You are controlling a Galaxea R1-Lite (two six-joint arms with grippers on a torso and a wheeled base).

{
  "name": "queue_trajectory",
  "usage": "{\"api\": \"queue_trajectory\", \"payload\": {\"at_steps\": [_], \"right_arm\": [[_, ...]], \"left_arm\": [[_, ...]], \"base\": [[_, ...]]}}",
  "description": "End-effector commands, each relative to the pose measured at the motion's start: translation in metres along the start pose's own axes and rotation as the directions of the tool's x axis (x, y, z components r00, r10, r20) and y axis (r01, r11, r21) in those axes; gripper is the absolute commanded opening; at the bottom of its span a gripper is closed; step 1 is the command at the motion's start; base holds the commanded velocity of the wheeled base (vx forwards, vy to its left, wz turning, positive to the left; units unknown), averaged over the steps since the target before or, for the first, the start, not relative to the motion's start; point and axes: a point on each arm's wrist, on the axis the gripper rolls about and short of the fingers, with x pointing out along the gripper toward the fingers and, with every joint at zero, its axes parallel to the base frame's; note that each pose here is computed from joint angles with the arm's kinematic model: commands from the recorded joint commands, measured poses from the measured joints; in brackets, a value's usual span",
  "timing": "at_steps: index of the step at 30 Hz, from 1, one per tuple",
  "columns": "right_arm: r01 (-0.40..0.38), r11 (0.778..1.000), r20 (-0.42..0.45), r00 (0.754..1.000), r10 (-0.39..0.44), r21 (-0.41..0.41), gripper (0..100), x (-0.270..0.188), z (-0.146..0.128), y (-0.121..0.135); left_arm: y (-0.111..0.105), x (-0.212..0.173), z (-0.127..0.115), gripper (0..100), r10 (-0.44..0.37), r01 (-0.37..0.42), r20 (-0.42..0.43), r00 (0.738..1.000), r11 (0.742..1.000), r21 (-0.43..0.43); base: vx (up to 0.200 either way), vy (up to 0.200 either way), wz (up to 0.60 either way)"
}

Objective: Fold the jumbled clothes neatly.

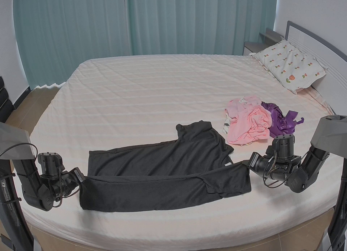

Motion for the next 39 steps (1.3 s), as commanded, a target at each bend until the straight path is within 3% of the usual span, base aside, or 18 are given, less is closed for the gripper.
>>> {"api": "queue_trajectory", "payload": {"at_steps": [1, 15, 21, 30, 39], "right_arm": [[-0.015, 1.0, 0.028, 0.999, 0.015, 0.001, 0, -0.018, 0.005, 0.002], [-0.09, 0.996, 0.004, 0.996, 0.091, -0.022, 0, -0.023, 0.001, 0.005], [-0.142, 0.99, 0.012, 0.99, 0.143, -0.024, 0, -0.049, 0.002, 0.005], [-0.135, 0.99, -0.013, 0.991, 0.135, -0.034, 0, -0.073, -0.012, -0.002], [-0.155, 0.986, 0.014, 0.988, 0.157, -0.063, 0, -0.087, -0.021, -0.008]], "left_arm": [[-0.001, -0.009, 0.002, 0, -0.007, 0.007, 0.008, 1.0, 1.0, -0.002], [0.005, -0.029, -0.012, 0, 0.022, -0.023, -0.043, 0.999, 1.0, -0.002], [0.006, -0.046, -0.017, 0, 0.008, -0.008, -0.051, 0.999, 1.0, 0.0], [0.009, -0.069, -0.027, 0, -0.007, 0.008, -0.039, 0.999, 1.0, 0.022], [0.006, -0.083, -0.02, 0, -0.021, 0.021, -0.011, 1.0, 1.0, 0.019]], "base": [[0.0, 0.0, 0.0], [0.0, 0.0, 0.0], [0.0, 0.0, 0.0], [0.0, 0.0, 0.0], [0.0, 0.0, 0.0]]}}
